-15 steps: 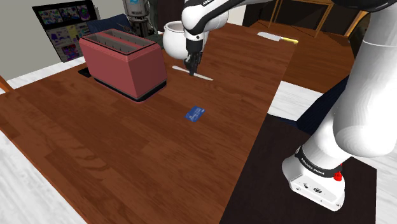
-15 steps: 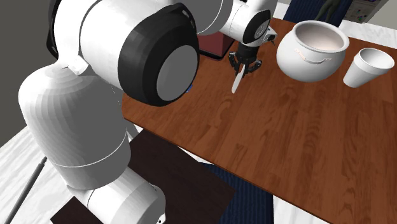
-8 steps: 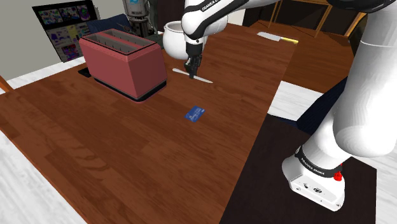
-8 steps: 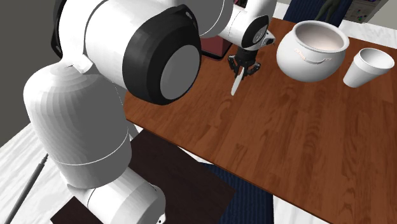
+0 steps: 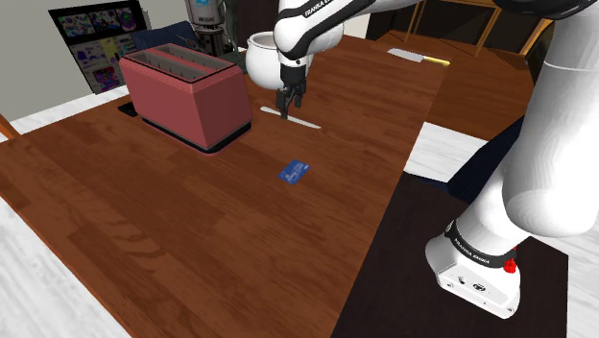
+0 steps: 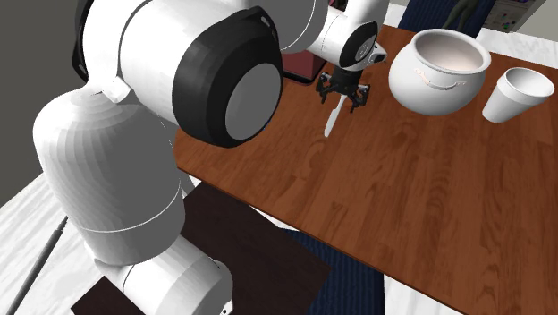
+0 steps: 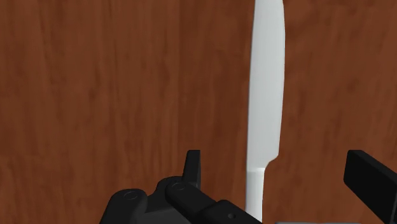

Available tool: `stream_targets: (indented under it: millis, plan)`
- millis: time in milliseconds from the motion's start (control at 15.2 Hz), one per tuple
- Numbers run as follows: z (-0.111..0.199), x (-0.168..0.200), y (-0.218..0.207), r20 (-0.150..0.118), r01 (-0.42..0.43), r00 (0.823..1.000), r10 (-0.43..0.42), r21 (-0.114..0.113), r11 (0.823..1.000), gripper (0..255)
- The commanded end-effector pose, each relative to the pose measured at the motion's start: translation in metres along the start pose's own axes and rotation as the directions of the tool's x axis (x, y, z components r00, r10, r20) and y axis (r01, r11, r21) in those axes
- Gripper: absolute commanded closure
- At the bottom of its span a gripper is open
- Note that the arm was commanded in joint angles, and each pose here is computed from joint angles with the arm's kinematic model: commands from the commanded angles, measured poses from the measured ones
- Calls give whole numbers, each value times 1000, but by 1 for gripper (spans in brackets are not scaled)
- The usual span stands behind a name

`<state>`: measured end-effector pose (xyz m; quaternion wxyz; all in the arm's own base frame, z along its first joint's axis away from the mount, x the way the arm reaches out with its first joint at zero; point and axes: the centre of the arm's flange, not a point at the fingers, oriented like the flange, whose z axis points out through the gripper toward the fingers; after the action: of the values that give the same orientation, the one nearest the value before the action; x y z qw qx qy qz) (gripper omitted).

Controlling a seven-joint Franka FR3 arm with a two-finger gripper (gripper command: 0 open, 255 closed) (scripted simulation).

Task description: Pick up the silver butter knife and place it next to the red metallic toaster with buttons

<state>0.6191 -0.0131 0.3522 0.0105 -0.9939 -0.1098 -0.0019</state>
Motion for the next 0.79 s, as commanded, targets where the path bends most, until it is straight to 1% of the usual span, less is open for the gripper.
stream_targets:
  millis: [0, 198, 726]
  plan:
    - [-13, 0, 0, 0, 0, 1000, 0, 0, 1000, 0]
    - [-50, 0, 0, 0, 0, 1000, 0, 0, 1000, 0]
    - [-50, 0, 0, 0, 0, 1000, 0, 0, 1000, 0]
